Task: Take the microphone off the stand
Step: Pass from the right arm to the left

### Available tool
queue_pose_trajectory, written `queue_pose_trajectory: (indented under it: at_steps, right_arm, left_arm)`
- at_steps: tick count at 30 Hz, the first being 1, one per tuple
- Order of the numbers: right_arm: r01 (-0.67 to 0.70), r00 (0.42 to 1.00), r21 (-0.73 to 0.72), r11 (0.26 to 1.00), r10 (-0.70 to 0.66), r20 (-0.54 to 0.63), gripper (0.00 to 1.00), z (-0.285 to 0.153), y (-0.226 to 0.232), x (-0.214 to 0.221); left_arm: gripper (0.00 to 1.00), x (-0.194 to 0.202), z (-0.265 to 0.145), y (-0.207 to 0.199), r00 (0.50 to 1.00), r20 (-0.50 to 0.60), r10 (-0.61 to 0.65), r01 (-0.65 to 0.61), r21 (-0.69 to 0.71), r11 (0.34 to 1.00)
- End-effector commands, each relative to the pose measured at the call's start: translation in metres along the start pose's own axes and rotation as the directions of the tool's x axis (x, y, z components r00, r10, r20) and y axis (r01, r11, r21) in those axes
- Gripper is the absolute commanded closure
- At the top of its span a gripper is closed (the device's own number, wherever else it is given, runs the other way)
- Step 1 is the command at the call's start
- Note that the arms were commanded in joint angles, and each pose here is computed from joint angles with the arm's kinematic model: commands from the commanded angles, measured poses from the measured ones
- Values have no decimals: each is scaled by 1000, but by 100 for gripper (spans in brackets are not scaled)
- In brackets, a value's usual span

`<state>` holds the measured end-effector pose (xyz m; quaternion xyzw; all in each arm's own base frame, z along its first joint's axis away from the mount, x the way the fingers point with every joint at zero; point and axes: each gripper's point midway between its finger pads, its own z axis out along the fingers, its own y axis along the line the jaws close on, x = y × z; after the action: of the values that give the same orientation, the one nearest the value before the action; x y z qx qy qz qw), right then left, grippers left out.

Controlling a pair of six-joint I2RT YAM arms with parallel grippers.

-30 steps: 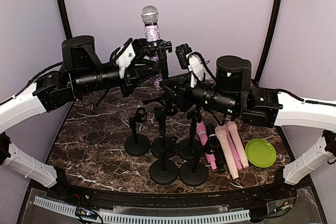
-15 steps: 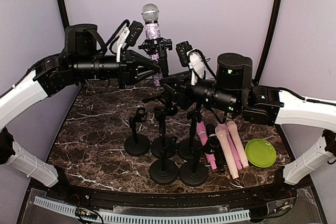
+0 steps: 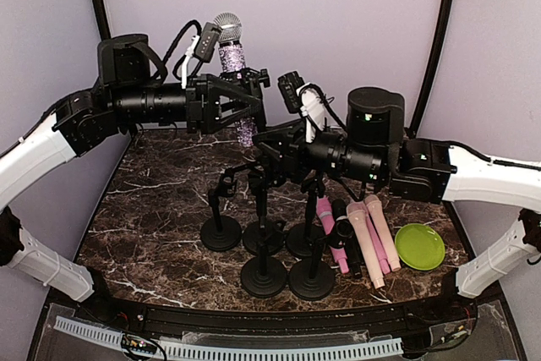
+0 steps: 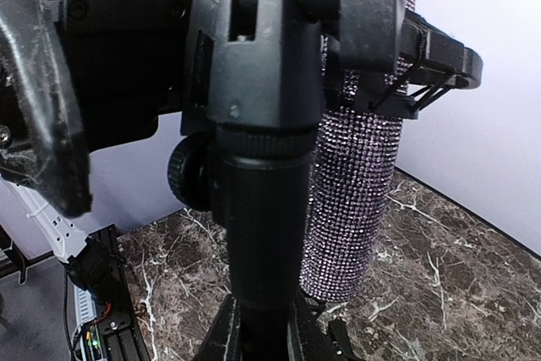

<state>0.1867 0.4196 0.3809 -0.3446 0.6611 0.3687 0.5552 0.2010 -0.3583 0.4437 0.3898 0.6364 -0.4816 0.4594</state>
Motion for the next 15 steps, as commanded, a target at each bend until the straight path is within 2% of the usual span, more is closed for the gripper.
queue_pose_trajectory:
  at_steps: [1, 10, 15]
  right_arm:
    - [-3, 979, -42, 999, 12, 202, 100, -11, 10, -59]
    - [-15, 979, 4, 1000, 14, 204, 100, -4, 3, -60]
    - [-25, 976, 31, 999, 18, 218, 100, -3, -1, -64]
  left_arm:
    - [38, -16, -7, -9, 997, 68, 19, -21, 22, 1000]
    - [39, -6, -1, 9, 999, 36, 17, -15, -57, 998]
    - [40, 1, -3, 26, 1000, 16, 27, -24, -151, 988]
